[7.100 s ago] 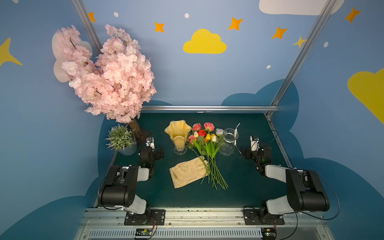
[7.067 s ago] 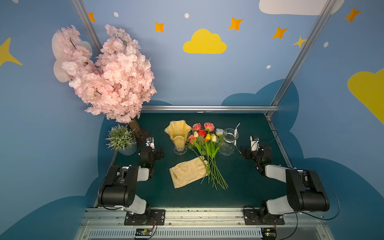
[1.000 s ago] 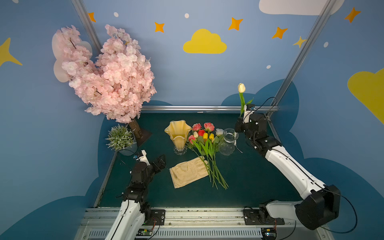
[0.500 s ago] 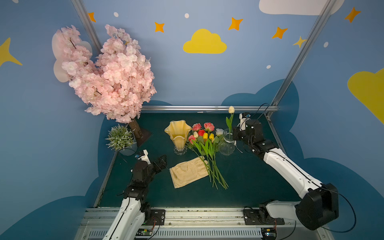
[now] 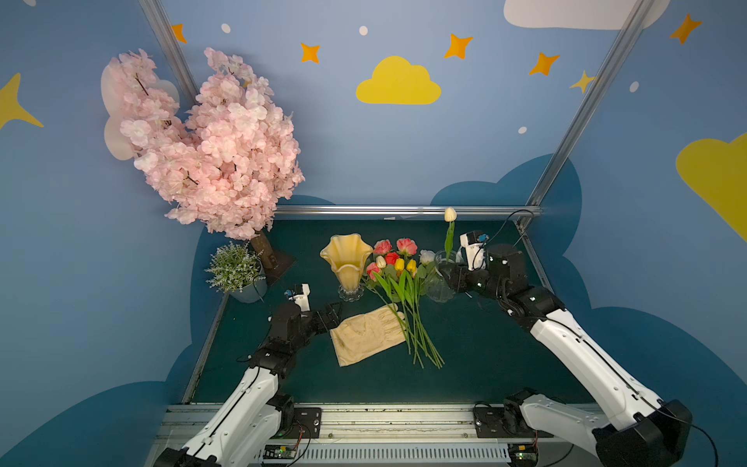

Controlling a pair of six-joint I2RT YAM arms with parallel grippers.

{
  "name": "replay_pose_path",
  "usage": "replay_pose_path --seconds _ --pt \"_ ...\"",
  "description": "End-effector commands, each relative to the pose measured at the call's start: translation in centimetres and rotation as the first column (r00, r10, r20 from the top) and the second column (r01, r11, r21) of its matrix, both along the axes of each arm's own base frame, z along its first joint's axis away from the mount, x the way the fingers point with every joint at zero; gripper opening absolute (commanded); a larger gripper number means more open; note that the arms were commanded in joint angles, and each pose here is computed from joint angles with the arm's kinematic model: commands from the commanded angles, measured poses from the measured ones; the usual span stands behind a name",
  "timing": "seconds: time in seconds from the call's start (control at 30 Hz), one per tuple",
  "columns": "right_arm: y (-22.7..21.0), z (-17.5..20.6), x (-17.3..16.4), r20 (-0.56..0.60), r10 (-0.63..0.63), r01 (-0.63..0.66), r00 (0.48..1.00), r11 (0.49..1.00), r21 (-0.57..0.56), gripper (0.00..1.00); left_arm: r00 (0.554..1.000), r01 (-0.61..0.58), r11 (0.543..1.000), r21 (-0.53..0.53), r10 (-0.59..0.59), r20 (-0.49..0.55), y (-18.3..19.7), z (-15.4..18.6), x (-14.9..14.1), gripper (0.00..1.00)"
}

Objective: Arrange the flowers in different vases according to their variety
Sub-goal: Insert the flower into the vase, then pick up the flower at the center of the board.

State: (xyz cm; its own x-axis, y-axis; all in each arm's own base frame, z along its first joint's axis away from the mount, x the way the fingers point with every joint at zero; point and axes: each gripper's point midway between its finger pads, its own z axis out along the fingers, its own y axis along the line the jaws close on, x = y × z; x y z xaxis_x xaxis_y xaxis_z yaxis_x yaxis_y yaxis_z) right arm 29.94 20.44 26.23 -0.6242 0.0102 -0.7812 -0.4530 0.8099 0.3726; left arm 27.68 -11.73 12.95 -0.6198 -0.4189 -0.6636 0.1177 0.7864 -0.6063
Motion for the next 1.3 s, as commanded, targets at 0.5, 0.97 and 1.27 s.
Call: replay_pose_path --seconds 0.5,0.97,1.27 --pt "7.6 -11.5 -4.5 -0.42 0.153 -0.209 0.895 0.974 -0.091 0.42 0.988 0.148 0.982 0.121 -0.143 -0.05 -4.3 -0.3 1.3 1.0" --pt "11.0 -16.2 -2.6 -0.52 0.15 -0.298 0.841 0.93 -0.214 0.31 0.999 0.043 0.986 0.16 -0.044 0.002 -2.2 0.8 1.1 0.99" --pt "12.0 -18.7 -1.2 -0.555 0.125 -0.323 0.822 0.906 -0.274 0.27 0.999 0.039 0.986 0.16 -0.042 0.011 -2.1 0.9 1.1 0.99"
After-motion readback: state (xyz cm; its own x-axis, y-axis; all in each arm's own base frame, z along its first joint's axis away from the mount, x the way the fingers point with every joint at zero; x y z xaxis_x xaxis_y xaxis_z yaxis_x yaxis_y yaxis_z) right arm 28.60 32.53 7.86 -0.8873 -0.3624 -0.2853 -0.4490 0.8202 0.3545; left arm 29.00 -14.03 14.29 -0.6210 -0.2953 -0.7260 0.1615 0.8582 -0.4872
